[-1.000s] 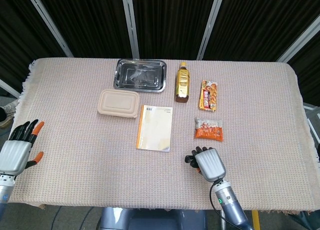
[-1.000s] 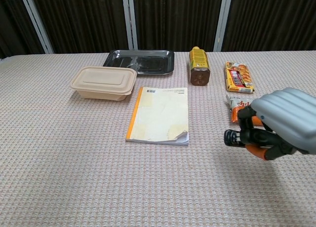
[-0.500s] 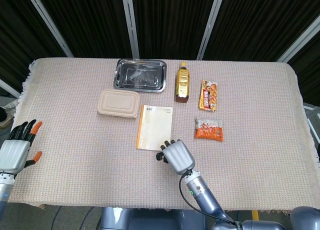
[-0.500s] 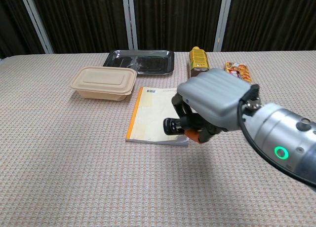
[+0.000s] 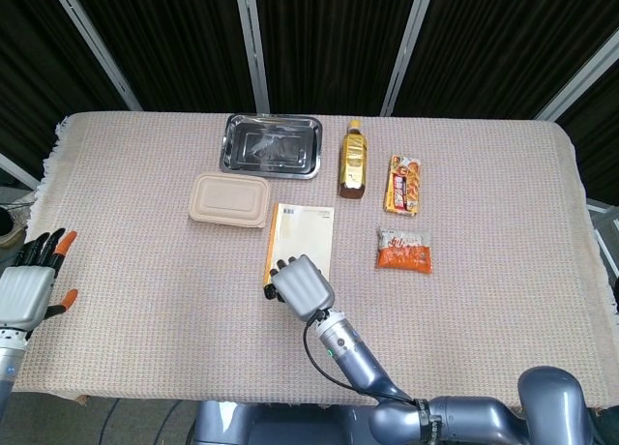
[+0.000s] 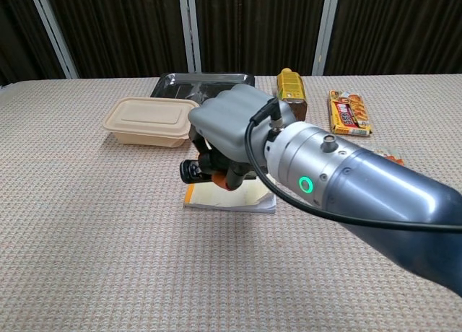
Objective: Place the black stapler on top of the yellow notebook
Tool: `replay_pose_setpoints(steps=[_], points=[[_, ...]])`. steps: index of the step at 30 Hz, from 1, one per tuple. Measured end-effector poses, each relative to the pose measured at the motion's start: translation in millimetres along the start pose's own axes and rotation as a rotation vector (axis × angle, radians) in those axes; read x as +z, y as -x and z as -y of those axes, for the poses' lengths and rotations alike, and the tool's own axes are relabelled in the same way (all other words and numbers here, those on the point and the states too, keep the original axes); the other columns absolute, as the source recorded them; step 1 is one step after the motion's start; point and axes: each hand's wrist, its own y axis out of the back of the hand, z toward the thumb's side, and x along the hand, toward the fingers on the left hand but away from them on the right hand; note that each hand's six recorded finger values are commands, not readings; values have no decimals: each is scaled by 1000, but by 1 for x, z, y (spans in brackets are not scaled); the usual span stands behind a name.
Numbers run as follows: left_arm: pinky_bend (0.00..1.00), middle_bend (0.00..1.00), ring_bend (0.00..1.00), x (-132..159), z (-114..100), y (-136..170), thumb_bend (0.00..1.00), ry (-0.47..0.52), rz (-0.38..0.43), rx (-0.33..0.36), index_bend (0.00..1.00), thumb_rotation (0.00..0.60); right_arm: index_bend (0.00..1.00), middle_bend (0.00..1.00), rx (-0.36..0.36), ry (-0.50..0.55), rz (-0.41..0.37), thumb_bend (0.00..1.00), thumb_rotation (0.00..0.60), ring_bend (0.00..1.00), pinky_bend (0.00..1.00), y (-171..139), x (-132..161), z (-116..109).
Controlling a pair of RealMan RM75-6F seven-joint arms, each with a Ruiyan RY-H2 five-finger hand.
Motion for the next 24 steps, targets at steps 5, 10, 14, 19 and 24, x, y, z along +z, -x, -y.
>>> replay_pose_setpoints(steps=[5, 10, 14, 19, 24], points=[[107, 0, 0, -3, 0, -1, 305, 7, -6, -7, 0, 600, 682, 501, 25, 1, -4, 411, 600, 608, 737, 15, 5, 10], [107, 0, 0, -6, 1, -4, 307, 11, -14, -12, 0, 600, 683, 500, 37, 2, -6, 410, 600, 608, 736, 30, 8, 16], [107, 0, 0, -8, 2, -5, 306, 11, -21, -18, 0, 600, 683, 501, 42, -1, -11, 409, 600, 608, 736, 40, 11, 19], [107, 0, 0, -10, 3, -7, 306, 11, -28, -22, 0, 600, 682, 501, 55, -1, -11, 410, 600, 609, 736, 47, 10, 24], [107, 0, 0, -10, 5, -8, 307, 11, -32, -30, 0, 600, 683, 501, 69, -17, -5, 410, 600, 609, 737, 50, 7, 29]])
